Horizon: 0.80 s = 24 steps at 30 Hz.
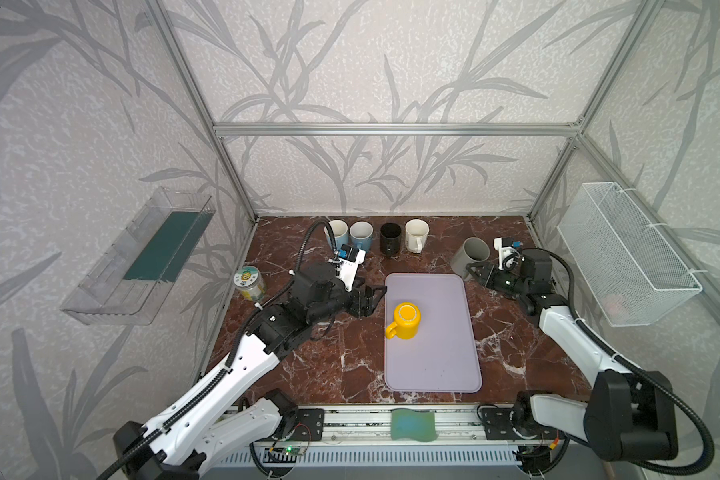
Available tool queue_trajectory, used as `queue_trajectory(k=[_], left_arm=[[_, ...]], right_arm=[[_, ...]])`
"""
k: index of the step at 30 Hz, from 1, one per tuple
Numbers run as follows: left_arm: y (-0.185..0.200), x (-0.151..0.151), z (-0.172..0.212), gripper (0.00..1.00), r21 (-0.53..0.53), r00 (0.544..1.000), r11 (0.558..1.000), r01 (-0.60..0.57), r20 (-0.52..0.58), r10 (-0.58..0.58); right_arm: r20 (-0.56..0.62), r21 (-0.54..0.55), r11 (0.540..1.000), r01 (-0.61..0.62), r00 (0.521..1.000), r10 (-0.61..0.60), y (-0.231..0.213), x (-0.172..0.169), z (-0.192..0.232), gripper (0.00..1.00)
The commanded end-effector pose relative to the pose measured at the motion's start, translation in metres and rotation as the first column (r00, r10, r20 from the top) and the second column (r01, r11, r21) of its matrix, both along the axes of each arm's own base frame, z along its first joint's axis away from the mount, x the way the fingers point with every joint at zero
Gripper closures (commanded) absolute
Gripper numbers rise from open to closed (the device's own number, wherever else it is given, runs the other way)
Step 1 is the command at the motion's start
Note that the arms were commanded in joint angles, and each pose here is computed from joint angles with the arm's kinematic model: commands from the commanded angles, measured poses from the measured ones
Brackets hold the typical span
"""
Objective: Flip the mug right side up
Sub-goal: 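Carry the grey mug toward the far mugs with the right gripper while the left withdraws, then lower the grey mug upright beside the white mug with the right gripper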
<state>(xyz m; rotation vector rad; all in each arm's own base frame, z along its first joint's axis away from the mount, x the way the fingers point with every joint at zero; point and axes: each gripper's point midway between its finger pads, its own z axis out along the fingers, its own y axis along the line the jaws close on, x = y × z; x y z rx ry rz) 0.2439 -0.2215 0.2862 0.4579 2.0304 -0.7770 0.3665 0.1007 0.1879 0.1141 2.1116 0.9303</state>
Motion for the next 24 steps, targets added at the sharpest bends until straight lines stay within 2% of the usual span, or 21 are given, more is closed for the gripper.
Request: queue_trajectory(k=[1, 14, 24], left_arm=[[0.014, -0.005, -0.011, 0.26, 0.037, 0.999, 0.998, -0.048, -0.007, 0.049], [0.022, -0.013, -0.023, 0.27, 0.063, 0.997, 0.996, -0.060, -0.050, 0.063], [0.032, -0.019, -0.026, 0.27, 0.066, 0.994, 0.994, -0.086, -0.057, 0.089]], right_arm=[[0.225, -0.050, 0.998, -0.025, 0.974, 0.035, 0.000, 0.026, 0.053, 1.00], [0.189, -0.060, 0.996, -0.059, 0.980, 0.069, 0.008, 0.086, 0.033, 1.00], [0.146, -0.117, 0.991, -0.067, 0.986, 0.083, 0.021, 0.137, 0.001, 1.00]])
